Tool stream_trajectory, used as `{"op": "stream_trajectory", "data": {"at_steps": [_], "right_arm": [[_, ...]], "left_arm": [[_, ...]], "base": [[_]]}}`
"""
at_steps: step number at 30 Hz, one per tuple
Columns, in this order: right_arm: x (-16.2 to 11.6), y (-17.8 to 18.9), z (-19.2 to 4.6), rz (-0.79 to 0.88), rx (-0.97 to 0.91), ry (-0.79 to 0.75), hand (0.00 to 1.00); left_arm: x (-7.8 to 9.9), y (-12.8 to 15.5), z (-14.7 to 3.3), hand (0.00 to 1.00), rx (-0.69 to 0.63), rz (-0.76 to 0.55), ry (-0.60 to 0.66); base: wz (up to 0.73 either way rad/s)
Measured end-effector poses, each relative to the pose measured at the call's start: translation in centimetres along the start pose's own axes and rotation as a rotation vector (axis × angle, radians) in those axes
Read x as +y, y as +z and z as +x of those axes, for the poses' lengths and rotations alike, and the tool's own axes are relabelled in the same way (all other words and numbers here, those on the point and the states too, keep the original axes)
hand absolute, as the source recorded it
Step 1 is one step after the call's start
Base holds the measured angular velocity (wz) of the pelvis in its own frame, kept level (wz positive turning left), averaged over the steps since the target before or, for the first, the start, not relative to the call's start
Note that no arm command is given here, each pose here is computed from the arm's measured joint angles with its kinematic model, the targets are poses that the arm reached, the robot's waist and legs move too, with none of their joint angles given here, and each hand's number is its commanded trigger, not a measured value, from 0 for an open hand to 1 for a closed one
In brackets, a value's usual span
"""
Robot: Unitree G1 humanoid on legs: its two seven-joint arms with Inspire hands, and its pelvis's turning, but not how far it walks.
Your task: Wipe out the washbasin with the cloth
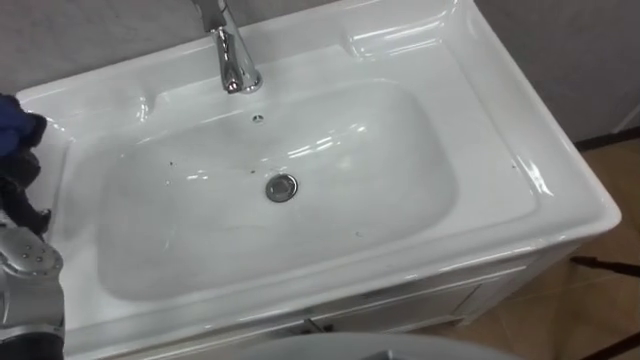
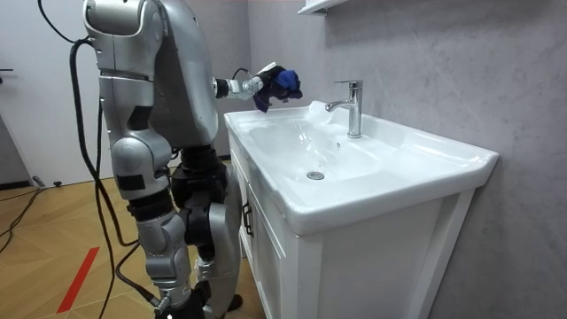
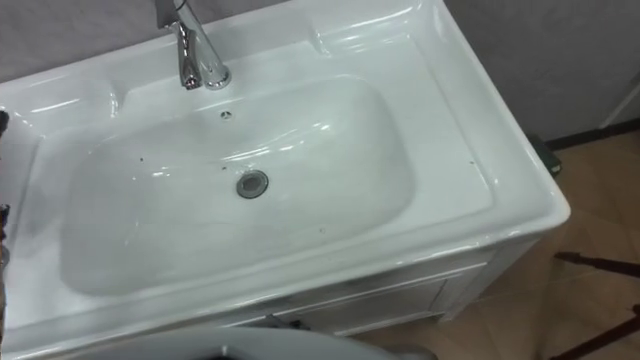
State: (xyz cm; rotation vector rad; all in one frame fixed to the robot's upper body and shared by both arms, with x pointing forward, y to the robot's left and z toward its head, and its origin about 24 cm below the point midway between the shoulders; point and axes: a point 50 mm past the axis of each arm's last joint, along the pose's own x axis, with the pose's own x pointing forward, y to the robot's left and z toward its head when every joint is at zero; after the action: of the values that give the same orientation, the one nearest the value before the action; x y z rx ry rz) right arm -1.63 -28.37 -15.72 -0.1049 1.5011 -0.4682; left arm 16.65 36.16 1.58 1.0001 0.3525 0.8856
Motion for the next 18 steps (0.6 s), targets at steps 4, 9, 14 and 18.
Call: {"op": "stream_trajectory", "data": {"at_steps": [4,9,14,18], "right_arm": [[0.0,0.1,0.0,-0.001,-0.003,-0.007,0.00],[0.1,1.0,0.0,0.020,-0.028,-0.005,0.00],[0.0,1.1,0.0,0.013,-0.032,0.001,0.00],[0.1,1.1,0.0,0.018,-0.031,0.001,0.00]], "left_arm": [[-0.2,-0.7,-0.1,1.00,0.038,-0.012,-0.011],[0.4,-2.2,-0.2,1.00,0.088,0.006,0.003],[0.2,-3.3,-0.6,0.78,0.123,0.036,-0.016],[0.2,-4.0,-1.0,0.00,0.146,0.057,-0.028]], "base": [[0.00],[0.00],[0.00],[0.01]]}}
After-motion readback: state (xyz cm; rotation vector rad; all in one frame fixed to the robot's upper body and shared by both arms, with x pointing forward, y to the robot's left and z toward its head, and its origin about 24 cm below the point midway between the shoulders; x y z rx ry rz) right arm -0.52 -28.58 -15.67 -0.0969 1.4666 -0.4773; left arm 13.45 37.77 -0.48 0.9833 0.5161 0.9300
